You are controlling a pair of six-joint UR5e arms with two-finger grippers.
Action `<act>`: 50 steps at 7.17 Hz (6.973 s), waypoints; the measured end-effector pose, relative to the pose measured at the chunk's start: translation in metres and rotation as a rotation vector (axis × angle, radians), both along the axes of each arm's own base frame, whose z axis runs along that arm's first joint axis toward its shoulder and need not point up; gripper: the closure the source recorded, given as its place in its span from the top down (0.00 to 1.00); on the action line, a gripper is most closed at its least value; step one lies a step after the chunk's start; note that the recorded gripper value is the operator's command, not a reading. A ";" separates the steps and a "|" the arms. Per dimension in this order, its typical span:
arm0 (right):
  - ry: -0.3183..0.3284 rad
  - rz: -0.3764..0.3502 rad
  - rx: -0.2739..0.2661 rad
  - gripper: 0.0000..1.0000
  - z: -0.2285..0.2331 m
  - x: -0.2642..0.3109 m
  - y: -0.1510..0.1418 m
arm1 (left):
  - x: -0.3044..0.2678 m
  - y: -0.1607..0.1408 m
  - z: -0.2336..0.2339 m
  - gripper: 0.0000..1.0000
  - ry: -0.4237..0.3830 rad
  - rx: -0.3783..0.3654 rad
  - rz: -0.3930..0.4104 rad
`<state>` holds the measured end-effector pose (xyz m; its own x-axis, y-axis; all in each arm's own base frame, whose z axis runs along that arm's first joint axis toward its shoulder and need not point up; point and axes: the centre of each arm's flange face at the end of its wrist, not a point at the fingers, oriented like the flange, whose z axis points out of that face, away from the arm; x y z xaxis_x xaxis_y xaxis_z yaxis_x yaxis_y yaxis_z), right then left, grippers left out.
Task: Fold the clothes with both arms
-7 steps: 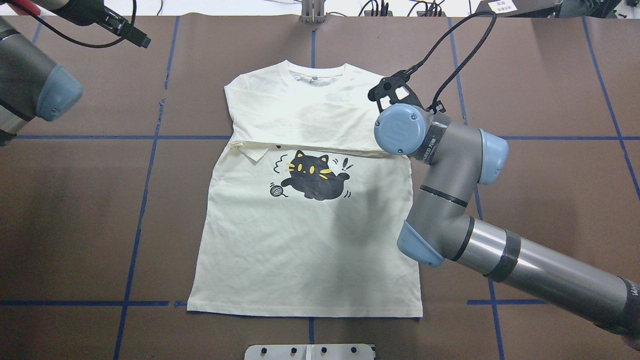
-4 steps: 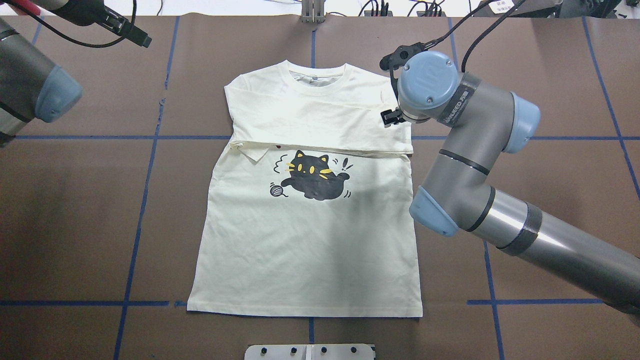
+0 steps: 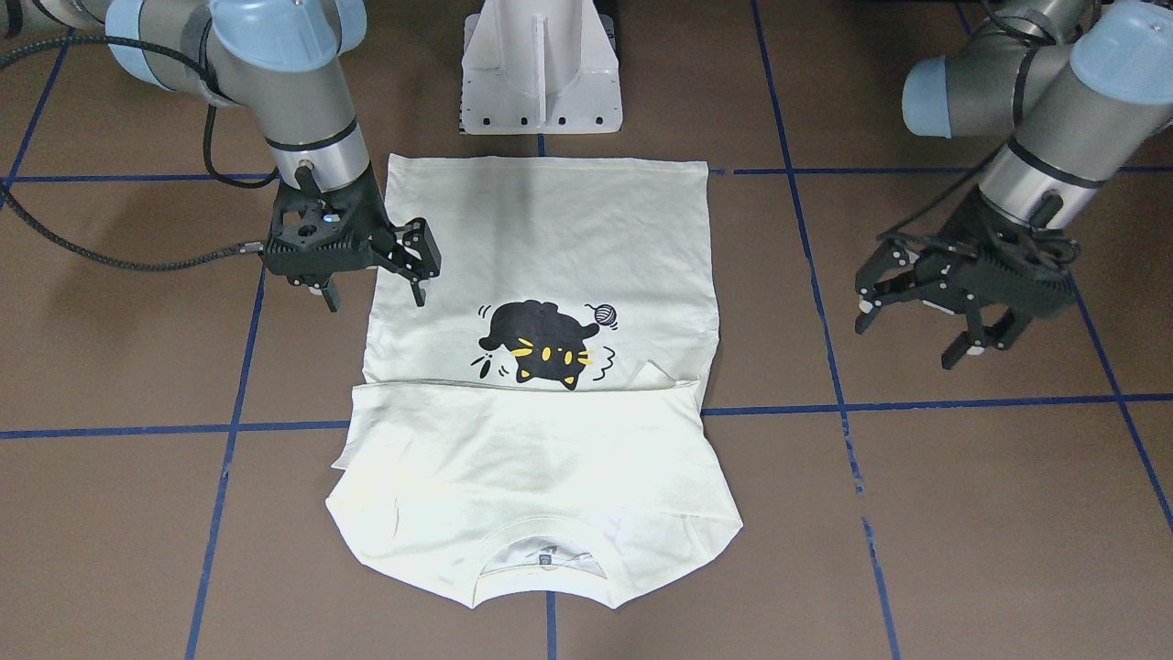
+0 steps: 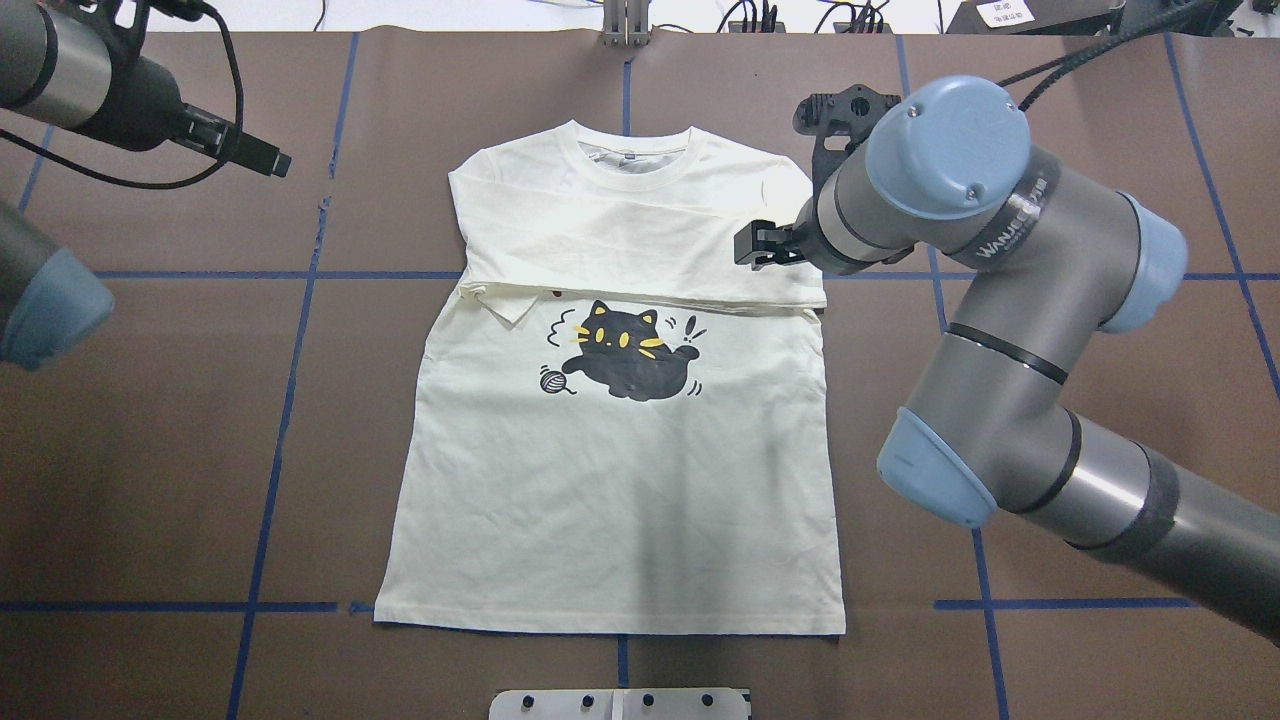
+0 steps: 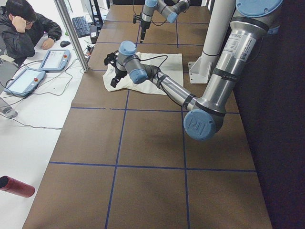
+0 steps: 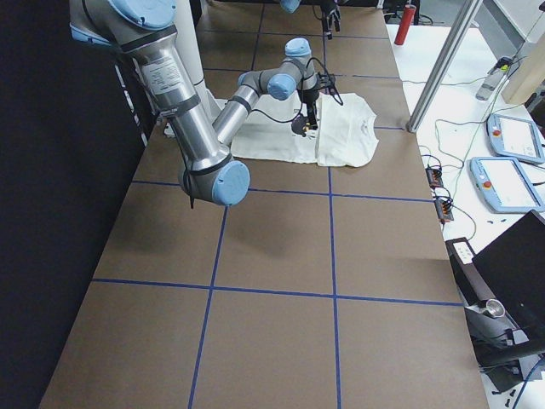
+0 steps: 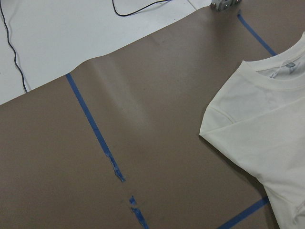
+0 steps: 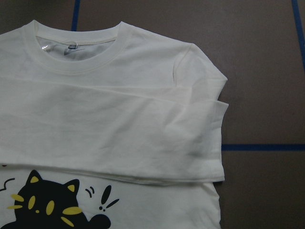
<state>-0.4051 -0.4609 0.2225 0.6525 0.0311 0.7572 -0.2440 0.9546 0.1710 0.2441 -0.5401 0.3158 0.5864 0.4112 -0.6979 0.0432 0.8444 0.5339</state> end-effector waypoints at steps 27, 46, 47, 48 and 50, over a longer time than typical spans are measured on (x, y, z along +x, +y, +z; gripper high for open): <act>-0.230 0.162 -0.200 0.96 0.062 -0.026 0.234 | 0.232 0.347 0.058 0.31 0.030 -0.618 -0.156; -0.086 0.207 -0.187 0.65 0.144 -0.079 0.321 | 0.232 0.350 0.021 0.00 0.103 -0.620 -0.130; -0.085 0.207 -0.185 0.65 0.145 -0.080 0.322 | 0.232 0.350 0.021 0.00 0.104 -0.620 -0.130; -0.081 0.208 -0.183 0.63 0.147 -0.081 0.323 | 0.232 0.350 0.021 0.00 0.105 -0.620 -0.130; -0.076 0.208 -0.181 0.33 0.150 -0.084 0.324 | 0.232 0.350 0.020 0.00 0.105 -0.618 -0.128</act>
